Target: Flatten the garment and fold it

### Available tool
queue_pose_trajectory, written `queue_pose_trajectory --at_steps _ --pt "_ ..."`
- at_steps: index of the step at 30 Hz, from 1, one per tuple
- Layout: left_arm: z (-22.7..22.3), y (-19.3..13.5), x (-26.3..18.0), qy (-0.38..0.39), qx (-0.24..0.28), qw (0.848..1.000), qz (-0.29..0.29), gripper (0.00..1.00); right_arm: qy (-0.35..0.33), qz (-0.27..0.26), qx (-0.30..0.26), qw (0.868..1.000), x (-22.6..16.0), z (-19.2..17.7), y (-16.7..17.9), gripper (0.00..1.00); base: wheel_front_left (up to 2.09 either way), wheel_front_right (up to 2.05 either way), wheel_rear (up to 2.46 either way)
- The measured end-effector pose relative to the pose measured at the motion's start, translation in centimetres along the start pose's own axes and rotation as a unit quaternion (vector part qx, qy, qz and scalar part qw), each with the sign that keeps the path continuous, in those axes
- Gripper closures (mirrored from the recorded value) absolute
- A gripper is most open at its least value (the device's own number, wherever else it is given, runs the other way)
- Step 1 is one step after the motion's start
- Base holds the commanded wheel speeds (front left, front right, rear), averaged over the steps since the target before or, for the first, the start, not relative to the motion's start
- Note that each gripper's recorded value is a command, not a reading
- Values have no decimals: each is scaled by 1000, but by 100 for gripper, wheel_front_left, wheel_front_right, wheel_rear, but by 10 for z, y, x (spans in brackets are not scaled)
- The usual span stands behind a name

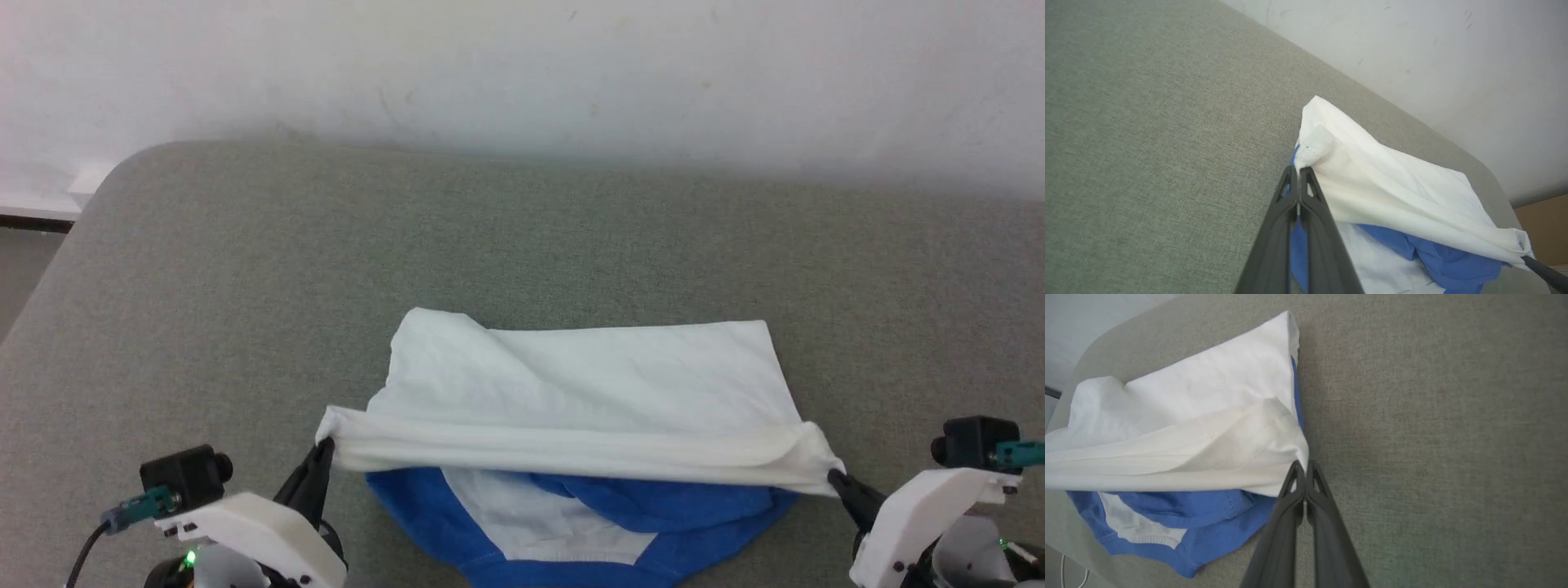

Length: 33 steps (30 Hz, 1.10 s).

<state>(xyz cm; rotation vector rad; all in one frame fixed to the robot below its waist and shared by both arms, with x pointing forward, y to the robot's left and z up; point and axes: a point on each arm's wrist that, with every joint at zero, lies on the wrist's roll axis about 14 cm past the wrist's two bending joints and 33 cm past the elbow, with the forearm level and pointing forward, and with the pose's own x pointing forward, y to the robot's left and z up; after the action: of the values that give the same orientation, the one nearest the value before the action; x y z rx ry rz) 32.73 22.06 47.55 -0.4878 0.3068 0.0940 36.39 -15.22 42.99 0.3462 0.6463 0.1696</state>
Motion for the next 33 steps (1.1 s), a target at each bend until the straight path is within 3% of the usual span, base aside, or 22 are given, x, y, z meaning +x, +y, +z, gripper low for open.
queue_pose_trajectory --at_steps 14,15,16,17,25,30,33 --pt "-69 33 -18 138 5 988 62 100 81 -16 -4 997 -7 -48 -9 100 0 0 0" --pt "-73 33 -18 144 4 988 63 73 84 -16 -5 996 -7 -50 -9 94 0 0 0" --pt "-76 35 -19 151 2 986 67 23 89 -17 -9 996 -8 -51 -8 55 0 0 0" --pt "-80 36 -19 160 0 985 70 0 91 -16 -10 996 -8 -52 -8 0 0 0 0" --pt "-71 55 -24 160 -1 982 104 0 56 -2 -2 998 -25 -27 -2 0 0 0 0" --pt "-18 63 -22 72 7 990 119 0 -5 -12 -16 1000 -37 19 -4 0 0 0 0" --pt "31 58 -17 -27 32 992 115 0 -11 -11 -32 999 -31 39 2 0 0 0 0"
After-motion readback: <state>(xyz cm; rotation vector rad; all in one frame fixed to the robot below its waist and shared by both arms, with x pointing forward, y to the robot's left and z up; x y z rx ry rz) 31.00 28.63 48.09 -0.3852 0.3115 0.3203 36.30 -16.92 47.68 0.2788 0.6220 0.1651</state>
